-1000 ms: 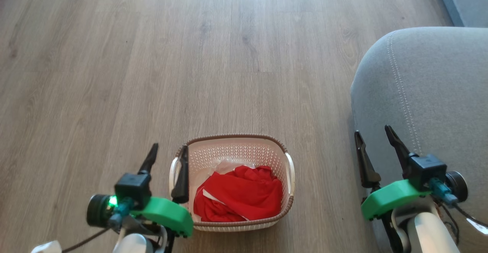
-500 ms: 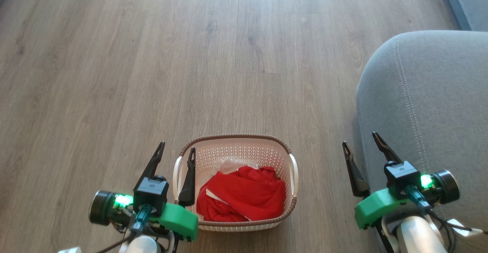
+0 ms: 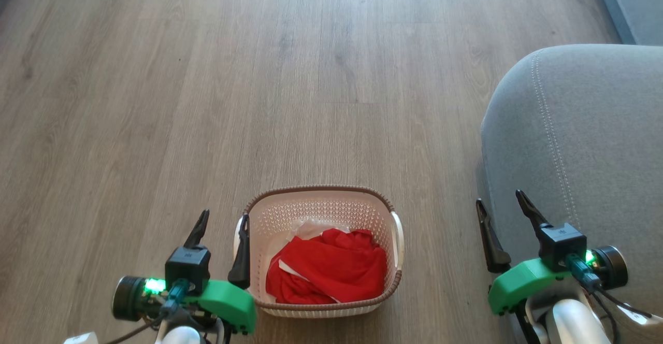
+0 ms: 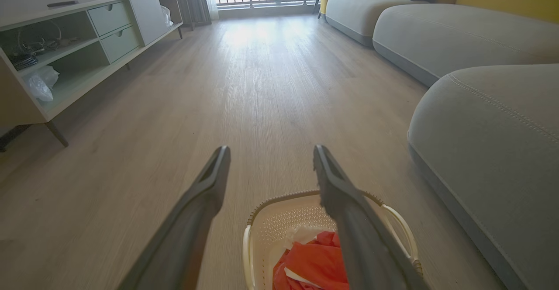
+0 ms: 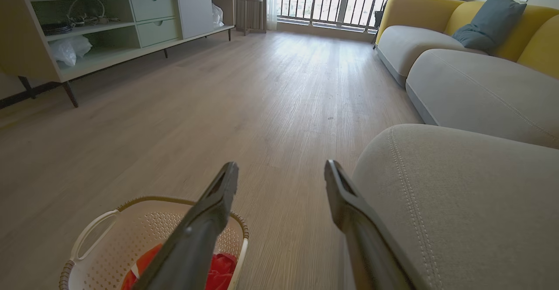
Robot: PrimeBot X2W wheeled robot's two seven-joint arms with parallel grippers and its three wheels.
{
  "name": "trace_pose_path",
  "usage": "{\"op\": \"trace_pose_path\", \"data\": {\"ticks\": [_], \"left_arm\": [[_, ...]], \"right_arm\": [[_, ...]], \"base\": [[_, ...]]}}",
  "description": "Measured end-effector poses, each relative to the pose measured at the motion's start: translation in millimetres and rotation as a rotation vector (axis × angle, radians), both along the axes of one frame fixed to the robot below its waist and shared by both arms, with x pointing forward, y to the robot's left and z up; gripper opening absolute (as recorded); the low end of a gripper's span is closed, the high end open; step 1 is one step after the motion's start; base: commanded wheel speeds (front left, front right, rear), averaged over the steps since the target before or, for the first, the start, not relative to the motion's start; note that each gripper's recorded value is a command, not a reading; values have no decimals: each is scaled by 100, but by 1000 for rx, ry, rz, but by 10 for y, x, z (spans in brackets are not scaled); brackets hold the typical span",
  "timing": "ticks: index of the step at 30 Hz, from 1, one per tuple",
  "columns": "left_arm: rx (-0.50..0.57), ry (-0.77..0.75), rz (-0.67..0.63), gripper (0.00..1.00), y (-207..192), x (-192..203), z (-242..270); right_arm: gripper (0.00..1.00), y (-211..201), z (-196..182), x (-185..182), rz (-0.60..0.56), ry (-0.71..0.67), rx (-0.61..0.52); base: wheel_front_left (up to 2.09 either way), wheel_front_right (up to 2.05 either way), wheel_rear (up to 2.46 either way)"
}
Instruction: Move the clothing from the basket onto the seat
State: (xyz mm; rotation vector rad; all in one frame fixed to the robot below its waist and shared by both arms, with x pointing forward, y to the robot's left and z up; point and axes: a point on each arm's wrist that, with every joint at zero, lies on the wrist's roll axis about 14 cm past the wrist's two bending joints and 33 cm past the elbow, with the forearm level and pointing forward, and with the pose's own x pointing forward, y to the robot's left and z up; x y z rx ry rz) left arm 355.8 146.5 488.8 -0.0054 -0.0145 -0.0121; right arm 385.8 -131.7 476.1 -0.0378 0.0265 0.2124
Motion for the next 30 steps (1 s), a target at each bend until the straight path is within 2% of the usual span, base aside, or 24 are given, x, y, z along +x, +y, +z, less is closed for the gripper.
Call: {"op": "trace_pose_path", "data": {"ticks": [20, 30], "left_arm": [[-9, 9, -7, 100, -29, 10, -25], [-40, 76, -10, 100, -19, 35, -229]], "right_arm": [[100, -10, -4, 12, -4, 4, 2], [100, -43, -134, 35, -15, 41, 8]], "base": [[0, 0, 0], [0, 0, 0]]}}
